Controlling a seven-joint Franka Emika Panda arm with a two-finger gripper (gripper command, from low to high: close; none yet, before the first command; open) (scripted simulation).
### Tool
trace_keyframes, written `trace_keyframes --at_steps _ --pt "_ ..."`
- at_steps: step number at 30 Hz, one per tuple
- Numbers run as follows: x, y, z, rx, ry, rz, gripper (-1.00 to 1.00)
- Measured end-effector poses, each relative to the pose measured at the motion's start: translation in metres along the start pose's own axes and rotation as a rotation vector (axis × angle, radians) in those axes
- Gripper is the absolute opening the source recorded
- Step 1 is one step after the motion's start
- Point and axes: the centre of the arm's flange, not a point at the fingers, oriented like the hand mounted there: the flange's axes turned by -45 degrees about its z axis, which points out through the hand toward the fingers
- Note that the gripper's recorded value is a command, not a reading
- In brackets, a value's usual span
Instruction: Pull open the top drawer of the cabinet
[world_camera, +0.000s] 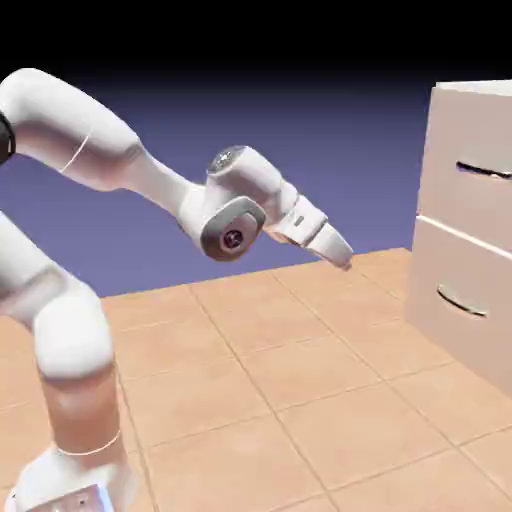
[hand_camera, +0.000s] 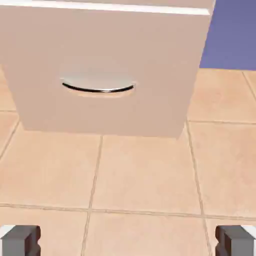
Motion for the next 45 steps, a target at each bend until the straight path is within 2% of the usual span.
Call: trace_keyframes --at_steps 13,20,26,35,45 --pt "0.127 0.035 -0.124 -0.075 0.395 0.476 0.0" --pt "0.172 0.013 -0.176 -0.033 0.586 0.65 0.0" --pt "0.202 -0.022 -0.195 0.04 0.713 0.758 0.0" --pt "0.24 -0.084 -0.164 0.187 0.812 0.883 0.0" --pt "0.264 -0.128 -0.048 0.363 0.783 1.04 0.0"
